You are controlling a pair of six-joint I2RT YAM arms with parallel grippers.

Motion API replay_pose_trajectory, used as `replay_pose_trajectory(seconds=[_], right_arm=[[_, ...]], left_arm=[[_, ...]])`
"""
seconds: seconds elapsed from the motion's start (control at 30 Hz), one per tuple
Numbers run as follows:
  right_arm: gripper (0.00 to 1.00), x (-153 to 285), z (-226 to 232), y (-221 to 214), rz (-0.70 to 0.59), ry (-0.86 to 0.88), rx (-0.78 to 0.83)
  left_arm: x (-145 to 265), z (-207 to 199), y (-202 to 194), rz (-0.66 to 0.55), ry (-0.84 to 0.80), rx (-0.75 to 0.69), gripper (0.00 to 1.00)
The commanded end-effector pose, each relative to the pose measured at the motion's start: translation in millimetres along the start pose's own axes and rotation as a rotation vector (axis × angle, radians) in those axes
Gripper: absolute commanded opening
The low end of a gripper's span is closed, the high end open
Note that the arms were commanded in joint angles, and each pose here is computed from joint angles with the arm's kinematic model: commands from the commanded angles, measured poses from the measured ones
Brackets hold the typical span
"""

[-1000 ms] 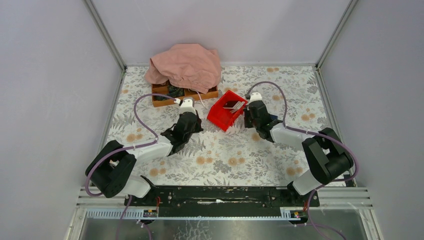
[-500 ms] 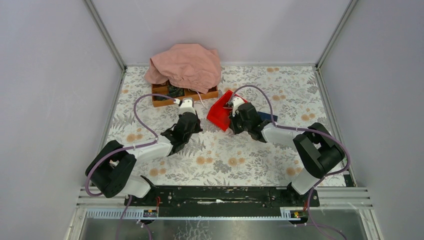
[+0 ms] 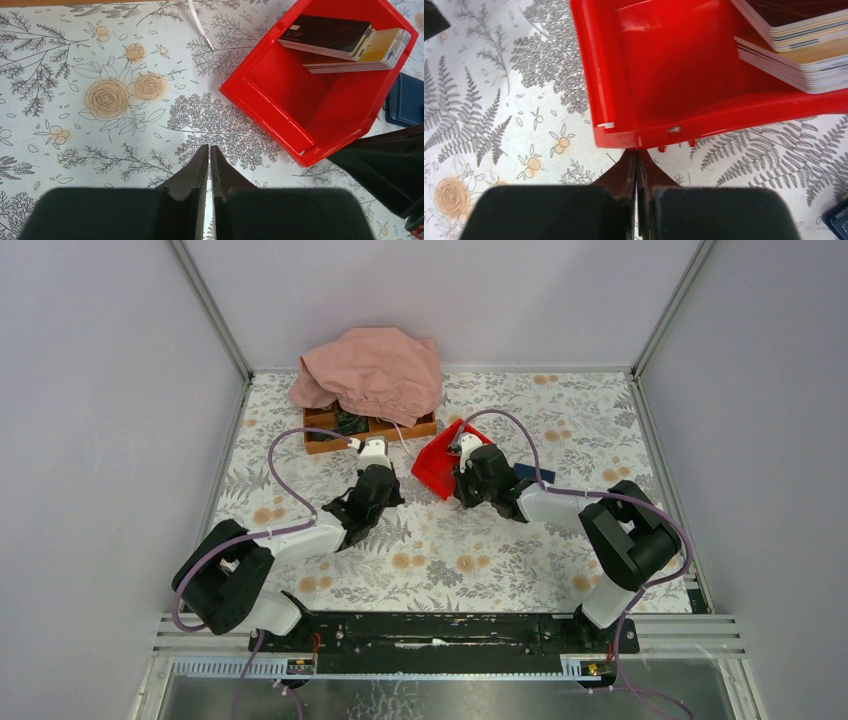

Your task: Take the credit cards out of the card holder

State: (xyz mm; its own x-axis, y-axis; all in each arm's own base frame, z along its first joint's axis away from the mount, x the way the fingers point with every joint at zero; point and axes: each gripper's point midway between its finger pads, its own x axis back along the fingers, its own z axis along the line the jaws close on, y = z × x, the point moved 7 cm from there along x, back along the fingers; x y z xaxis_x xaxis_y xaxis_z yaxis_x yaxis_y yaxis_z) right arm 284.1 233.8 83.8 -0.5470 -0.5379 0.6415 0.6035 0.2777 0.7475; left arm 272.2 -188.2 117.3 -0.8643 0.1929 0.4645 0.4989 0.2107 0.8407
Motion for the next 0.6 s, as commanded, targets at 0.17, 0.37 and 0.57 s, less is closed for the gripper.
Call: replay_pose_trajectory(seconds=[0.17,0.37,0.57], right_arm=[[0.00,-14,-9,45,-0.080,-0.164,-0.080],[0.00,-21,-21,66,-0.085,-0.242,-0.075],[0.00,-13,-47,88,-0.105,-0.308,-0.114]], left_arm=[[-3,-8,10,-0.030,-0.004,-0.009,0.12],[2,-5,16,-0.052,0.011,-0.012,0.13],[6,-4,19,-0.065,0.010,-0.007,0.13]])
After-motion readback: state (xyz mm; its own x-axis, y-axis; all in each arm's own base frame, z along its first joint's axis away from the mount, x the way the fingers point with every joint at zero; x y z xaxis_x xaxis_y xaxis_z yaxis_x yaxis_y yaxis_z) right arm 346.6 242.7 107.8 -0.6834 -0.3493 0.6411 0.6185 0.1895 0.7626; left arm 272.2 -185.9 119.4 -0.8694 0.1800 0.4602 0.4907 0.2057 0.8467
